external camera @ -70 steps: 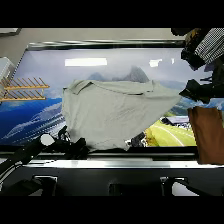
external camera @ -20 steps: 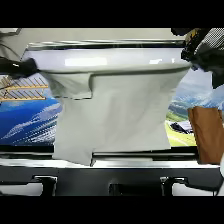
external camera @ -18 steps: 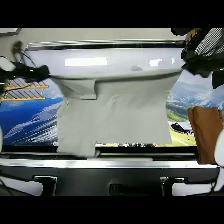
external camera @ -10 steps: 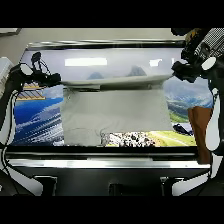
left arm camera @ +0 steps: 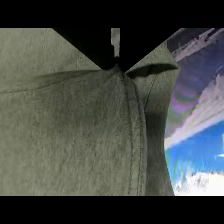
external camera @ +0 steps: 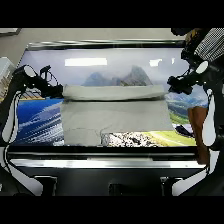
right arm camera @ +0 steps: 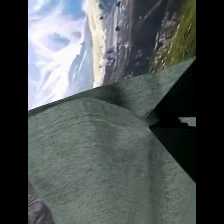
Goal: Fold the clothes and pants, and hang the long-sleeved shirts on hangers.
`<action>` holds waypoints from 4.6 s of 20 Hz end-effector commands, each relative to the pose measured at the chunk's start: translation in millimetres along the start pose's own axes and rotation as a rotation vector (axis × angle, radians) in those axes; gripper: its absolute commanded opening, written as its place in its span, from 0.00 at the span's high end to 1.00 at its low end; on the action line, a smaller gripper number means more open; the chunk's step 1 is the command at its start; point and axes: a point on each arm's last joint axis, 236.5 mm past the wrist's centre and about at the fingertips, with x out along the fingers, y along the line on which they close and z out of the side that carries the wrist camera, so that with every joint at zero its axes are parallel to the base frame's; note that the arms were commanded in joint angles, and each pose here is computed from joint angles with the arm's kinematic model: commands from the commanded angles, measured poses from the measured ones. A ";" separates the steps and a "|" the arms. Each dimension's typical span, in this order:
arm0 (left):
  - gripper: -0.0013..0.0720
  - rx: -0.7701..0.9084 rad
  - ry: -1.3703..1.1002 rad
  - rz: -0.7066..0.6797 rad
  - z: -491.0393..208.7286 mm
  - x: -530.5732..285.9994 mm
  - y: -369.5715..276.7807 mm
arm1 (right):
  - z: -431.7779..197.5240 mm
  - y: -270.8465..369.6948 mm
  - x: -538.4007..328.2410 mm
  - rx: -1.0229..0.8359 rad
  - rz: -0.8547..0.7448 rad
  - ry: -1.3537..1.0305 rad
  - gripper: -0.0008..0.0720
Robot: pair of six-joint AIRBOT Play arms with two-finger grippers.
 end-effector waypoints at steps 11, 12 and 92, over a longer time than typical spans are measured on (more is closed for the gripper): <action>0.92 -0.028 0.169 -0.004 -33.6 34.5 -5.3 | -29.7 -27.7 45.0 0.003 -0.073 0.156 0.85; 0.77 -0.027 0.164 -0.003 -32.6 32.8 -5.7 | -33.5 -28.4 43.9 0.005 -0.076 0.172 0.67; 0.96 -0.278 0.038 -0.401 -282.5 26.3 -24.4 | -202.1 -98.2 16.2 0.208 0.208 0.280 0.40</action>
